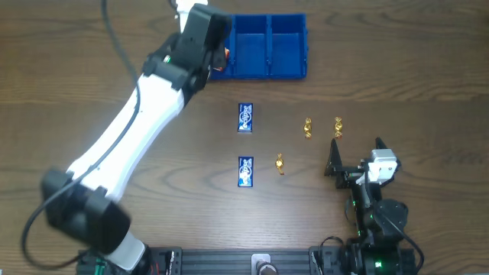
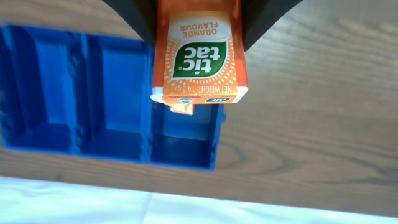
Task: Sort Candies Into Trays
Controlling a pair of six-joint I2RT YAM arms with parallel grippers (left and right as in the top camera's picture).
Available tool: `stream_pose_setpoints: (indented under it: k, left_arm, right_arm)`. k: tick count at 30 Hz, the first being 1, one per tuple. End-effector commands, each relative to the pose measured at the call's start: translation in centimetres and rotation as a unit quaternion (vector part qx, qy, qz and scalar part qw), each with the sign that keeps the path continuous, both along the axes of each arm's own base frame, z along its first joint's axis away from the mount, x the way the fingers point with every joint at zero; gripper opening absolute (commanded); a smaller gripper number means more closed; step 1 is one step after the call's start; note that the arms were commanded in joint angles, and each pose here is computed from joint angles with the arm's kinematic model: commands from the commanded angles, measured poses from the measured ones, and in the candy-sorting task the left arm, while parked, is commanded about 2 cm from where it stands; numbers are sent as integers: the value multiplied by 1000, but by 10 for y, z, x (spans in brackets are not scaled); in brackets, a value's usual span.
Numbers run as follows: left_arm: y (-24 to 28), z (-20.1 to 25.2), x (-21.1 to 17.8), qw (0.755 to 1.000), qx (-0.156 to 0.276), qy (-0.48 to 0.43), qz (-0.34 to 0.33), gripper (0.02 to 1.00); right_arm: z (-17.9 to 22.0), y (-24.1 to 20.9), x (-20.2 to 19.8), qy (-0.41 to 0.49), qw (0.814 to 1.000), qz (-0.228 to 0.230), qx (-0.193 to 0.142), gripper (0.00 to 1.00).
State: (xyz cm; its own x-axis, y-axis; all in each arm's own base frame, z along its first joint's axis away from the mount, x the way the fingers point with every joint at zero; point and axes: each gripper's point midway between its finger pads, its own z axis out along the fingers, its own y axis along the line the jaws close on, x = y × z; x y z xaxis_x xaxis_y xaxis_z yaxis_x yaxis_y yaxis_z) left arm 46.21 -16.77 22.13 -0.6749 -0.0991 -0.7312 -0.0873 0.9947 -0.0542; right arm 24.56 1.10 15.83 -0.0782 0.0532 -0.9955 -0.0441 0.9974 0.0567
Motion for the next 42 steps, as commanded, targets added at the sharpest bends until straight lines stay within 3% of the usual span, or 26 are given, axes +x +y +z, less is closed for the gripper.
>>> stream_pose_setpoints:
  k: [1, 7, 9, 11, 12, 14, 17, 20, 22, 24, 28, 33, 35, 37, 42]
  left_arm:
    - [-7, -46, 51, 999, 3, 35, -8, 321]
    - [-7, -79, 78, 999, -16, 33, -7, 358]
    - [-8, -79, 78, 999, -18, 35, -9, 507]
    - [-10, -75, 77, 999, -23, 33, -13, 748]
    - [-9, -66, 75, 999, -25, 27, -14, 772]
    - [-6, -36, 68, 999, -29, 9, -13, 790]
    - [16, 87, 29, 995, -29, -92, -14, 798]
    - [44, 192, -31, 980, 6, -198, -6, 809]
    - [67, 230, -67, 967, 5, -253, 0, 816]
    - [89, 240, -89, 956, -12, -292, 8, 816]
    - [127, 213, -136, 936, -32, -349, -24, 825]
    - [163, 147, -196, 919, -1, -393, -19, 853]
    - [174, 107, -214, 918, 8, -397, -1, 912]
    - [178, 70, -223, 918, 11, -395, 7, 1000]
    - [179, -10, -222, 932, 11, -362, 8, 998]
  right_arm:
    - [-2, 1, 0, 1, 1000, 4, -4, 998]
    - [-2, 1, 0, 1, 1000, 4, -4, 998]
    - [-2, 1, 0, 1, 1000, 4, -4, 996]
    - [-2, 1, 0, 1, 1000, 4, -4, 998]
    - [-2, 1, 0, 1, 1000, 4, -4, 998]
    - [-2, 1, 0, 1, 1000, 4, -4, 998]
    - [-2, 1, 0, 1, 1000, 4, -4, 998]
    - [-2, 1, 0, 1, 1000, 4, -4, 998]
    - [-2, 1, 0, 1, 1000, 4, -4, 998]
    - [-2, 1, 0, 1, 1000, 4, -4, 998]
    - [-2, 1, 0, 1, 1000, 4, -4, 998]
    - [-2, 1, 0, 1, 1000, 4, -4, 998]
    - [-2, 1, 0, 1, 1000, 4, -4, 998]
    - [-2, 1, 0, 1, 1000, 4, -4, 998]
    - [-2, 1, 0, 1, 1000, 4, -4, 998]
